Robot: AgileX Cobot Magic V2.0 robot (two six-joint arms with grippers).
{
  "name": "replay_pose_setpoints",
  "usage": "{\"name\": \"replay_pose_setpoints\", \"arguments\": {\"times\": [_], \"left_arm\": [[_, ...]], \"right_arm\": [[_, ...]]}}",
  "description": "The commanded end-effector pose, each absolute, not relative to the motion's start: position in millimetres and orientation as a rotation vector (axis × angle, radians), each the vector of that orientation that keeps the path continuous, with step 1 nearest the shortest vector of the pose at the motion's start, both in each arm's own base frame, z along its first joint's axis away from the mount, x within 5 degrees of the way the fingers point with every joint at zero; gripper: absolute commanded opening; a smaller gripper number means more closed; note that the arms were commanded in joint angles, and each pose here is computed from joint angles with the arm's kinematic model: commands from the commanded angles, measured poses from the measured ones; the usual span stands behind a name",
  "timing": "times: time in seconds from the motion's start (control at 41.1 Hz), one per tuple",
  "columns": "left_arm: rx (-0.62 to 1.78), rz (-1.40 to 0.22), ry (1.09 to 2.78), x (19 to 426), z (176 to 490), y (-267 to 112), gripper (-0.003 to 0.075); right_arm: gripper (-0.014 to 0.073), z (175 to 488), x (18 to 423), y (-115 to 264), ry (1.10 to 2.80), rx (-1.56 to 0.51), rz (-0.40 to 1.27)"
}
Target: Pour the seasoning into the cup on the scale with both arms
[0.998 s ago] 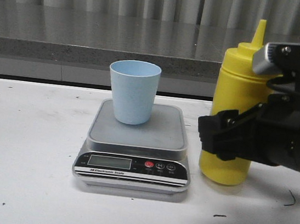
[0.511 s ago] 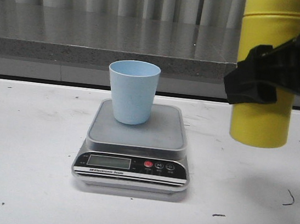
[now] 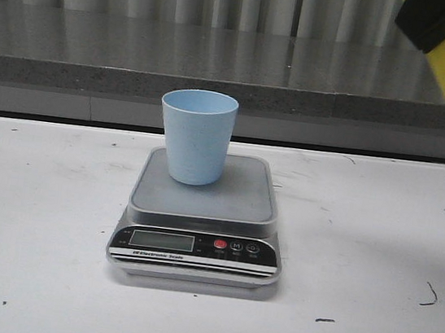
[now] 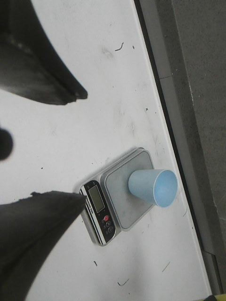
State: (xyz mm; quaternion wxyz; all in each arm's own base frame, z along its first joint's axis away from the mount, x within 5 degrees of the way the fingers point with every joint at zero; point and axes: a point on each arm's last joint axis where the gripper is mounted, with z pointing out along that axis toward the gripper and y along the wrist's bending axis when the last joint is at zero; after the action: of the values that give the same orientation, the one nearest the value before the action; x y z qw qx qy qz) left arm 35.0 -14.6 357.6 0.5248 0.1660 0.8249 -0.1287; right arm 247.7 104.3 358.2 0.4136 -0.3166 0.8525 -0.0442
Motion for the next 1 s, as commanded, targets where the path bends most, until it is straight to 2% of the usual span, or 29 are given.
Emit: {"name": "replay_pose_setpoints", "arguments": {"times": [0.0,0.17,0.39,0.682,0.828,0.974], "left_arm": [[0.376,-0.338,1.890,36.9,370.3,-16.1,0.0409],[0.376,-0.338,1.890,36.9,370.3,-16.1,0.0409],[0.376,-0.338,1.890,36.9,370.3,-16.1,0.0409],[0.376,-0.338,1.890,36.9,370.3,-16.1,0.0409],[0.376,-0.338,1.890,36.9,370.3,-16.1,0.0409],[0.376,-0.338,1.890,36.9,370.3,-16.1,0.0409]], "right_arm": [[0.0296,388.2,253.2,100.7,2.025,-0.828,-0.211],[0.0296,384.8,273.3,109.8,2.064,-1.004,-0.331],[0.0296,354.6,293.2,137.3,2.044,-1.258,-0.428],[0.0296,321.1,309.4,165.6,1.913,-1.554,-0.777],[0.0296,311.1,314.7,173.1,1.851,-1.646,-0.928],[0.0296,307.1,321.2,176.6,1.852,-1.668,-0.988]]}}
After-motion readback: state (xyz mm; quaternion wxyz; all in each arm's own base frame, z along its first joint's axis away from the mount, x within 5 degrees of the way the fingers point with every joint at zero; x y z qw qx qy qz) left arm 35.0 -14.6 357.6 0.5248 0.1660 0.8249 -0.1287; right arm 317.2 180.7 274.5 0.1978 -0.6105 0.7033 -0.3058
